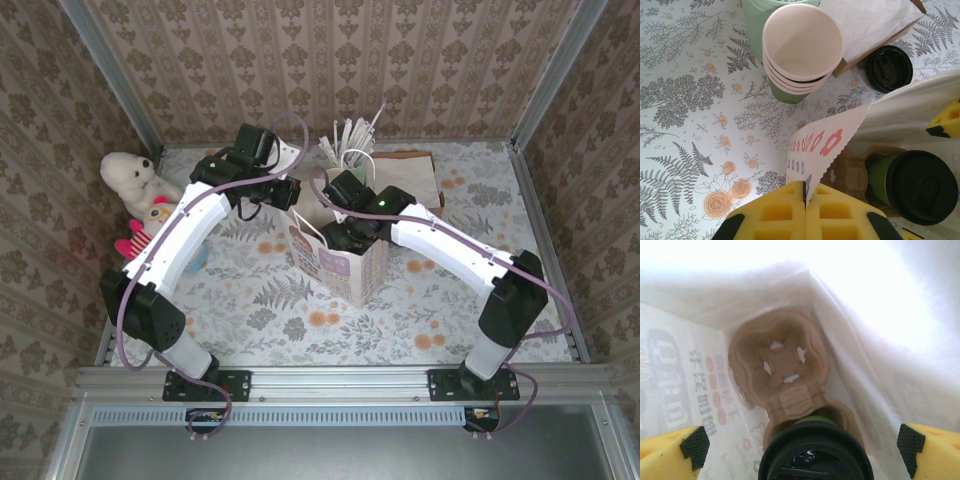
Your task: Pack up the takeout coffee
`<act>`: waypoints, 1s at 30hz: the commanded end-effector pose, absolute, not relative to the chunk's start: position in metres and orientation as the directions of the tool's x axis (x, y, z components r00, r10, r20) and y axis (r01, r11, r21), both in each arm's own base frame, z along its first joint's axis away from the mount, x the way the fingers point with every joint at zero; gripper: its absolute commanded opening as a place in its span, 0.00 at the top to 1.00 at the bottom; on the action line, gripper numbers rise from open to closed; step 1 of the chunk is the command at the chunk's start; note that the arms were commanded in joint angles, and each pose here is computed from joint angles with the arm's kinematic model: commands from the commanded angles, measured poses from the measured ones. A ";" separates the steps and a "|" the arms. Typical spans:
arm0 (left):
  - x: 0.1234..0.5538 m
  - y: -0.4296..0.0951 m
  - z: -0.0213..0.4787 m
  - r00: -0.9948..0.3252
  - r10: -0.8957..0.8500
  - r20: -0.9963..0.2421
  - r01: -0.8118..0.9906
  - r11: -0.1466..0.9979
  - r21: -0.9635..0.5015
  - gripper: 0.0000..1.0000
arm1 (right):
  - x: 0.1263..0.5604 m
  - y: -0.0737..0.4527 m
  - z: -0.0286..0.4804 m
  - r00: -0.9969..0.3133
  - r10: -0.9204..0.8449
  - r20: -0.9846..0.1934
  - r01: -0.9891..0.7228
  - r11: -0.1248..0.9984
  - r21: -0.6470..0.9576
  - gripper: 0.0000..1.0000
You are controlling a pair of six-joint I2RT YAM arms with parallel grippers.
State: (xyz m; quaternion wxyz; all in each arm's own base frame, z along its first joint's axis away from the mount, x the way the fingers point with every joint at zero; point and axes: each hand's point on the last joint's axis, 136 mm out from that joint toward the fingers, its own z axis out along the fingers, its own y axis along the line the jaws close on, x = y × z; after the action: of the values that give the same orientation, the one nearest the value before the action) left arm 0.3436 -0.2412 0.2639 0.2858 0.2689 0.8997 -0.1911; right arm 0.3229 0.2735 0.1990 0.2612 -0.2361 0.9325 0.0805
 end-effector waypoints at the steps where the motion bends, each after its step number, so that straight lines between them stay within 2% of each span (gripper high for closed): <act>1: 0.344 -0.243 0.267 -0.693 0.359 -0.625 0.584 0.788 -0.196 1.00 | 0.334 0.276 0.224 -0.675 -0.370 -0.639 -0.486 0.874 0.007 0.00; 10: 0.347 -0.241 0.268 -0.694 0.352 -0.628 0.573 0.798 -0.186 1.00 | 0.341 0.293 0.284 -0.463 -0.266 -0.845 -0.563 0.825 0.048 0.00; 19: 0.351 -0.242 0.269 -0.691 0.345 -0.636 0.568 0.802 -0.182 1.00 | 0.329 0.275 0.331 -0.278 -0.237 -0.931 -0.592 0.805 -0.028 0.00; 25: 0.356 -0.242 0.269 -0.694 0.335 -0.638 0.556 0.812 -0.178 1.00 | 0.324 0.266 0.353 -0.261 -0.135 -0.956 -0.564 0.825 0.037 0.00; 30: 0.357 -0.240 0.268 -0.699 0.327 -0.635 0.543 0.822 -0.174 1.00 | 0.318 0.255 0.346 -0.346 -0.081 -0.935 -0.527 0.841 0.122 0.00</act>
State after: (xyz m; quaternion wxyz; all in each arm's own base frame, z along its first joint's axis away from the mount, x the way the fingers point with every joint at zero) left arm 0.3511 -0.2387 0.2632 0.2939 0.2515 0.9043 -0.1808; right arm 0.3214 0.2639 0.3445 0.5465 -0.2228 0.7851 0.1878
